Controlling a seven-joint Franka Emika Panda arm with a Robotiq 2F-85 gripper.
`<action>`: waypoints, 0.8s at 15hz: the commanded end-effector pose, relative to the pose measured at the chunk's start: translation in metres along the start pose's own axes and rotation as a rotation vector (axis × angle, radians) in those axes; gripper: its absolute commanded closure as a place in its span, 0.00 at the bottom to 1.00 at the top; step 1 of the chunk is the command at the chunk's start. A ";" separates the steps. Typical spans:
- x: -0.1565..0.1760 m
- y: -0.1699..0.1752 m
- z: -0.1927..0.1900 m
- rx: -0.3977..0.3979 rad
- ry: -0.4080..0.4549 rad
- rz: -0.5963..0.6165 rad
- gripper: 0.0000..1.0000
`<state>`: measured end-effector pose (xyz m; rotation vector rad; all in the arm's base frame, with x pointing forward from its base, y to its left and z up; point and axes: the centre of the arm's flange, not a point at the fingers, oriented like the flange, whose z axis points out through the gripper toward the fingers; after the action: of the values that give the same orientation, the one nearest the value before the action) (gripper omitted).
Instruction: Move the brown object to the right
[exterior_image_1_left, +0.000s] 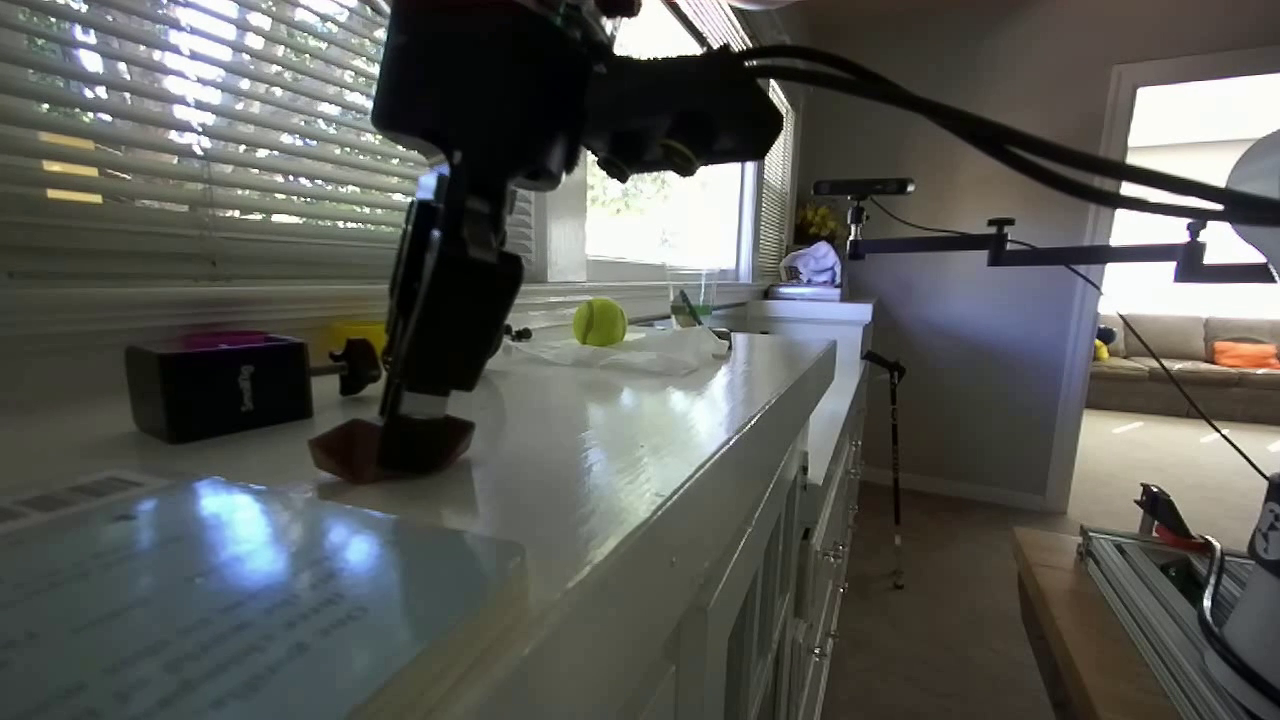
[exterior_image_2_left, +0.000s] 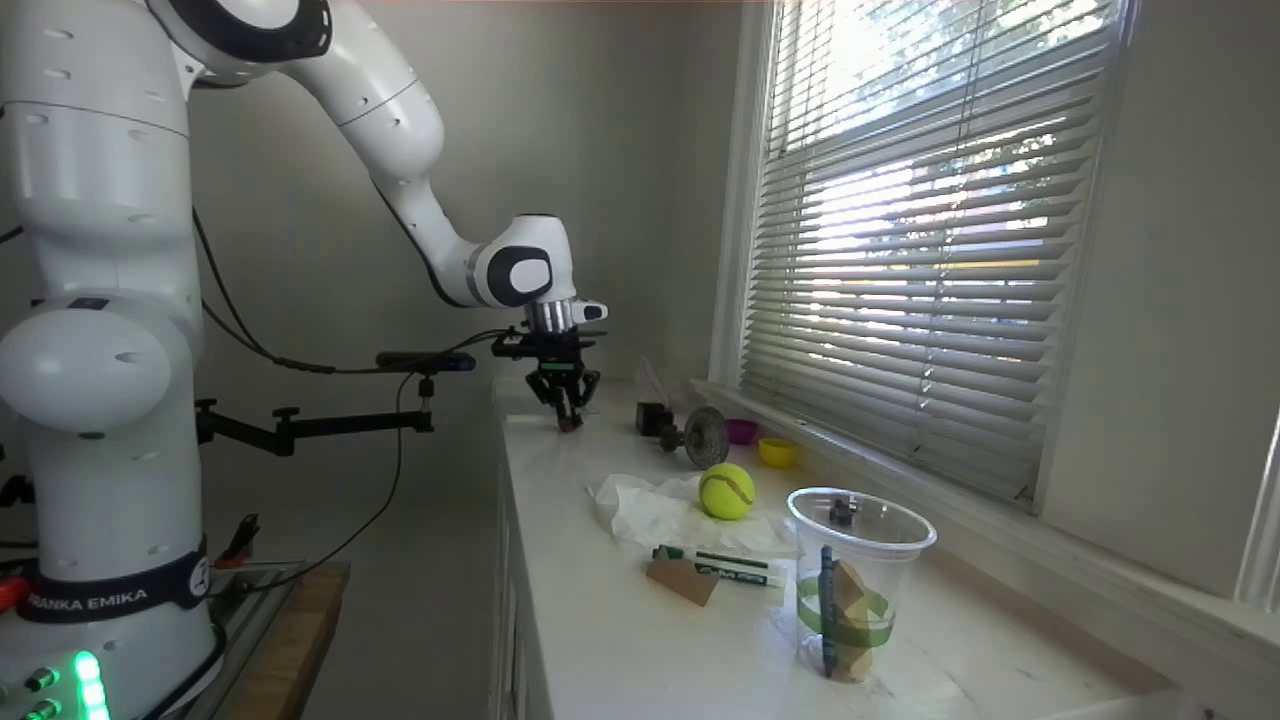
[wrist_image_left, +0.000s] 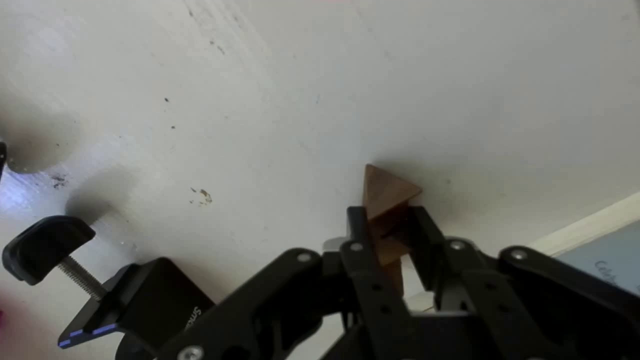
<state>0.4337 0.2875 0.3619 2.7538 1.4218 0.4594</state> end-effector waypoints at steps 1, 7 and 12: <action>0.007 0.003 0.000 -0.036 0.004 0.012 0.94; -0.046 0.111 -0.040 -0.084 0.015 0.306 0.94; -0.123 0.199 -0.094 -0.160 0.013 0.579 0.94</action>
<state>0.5049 0.1058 0.4157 2.9359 0.7507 0.5627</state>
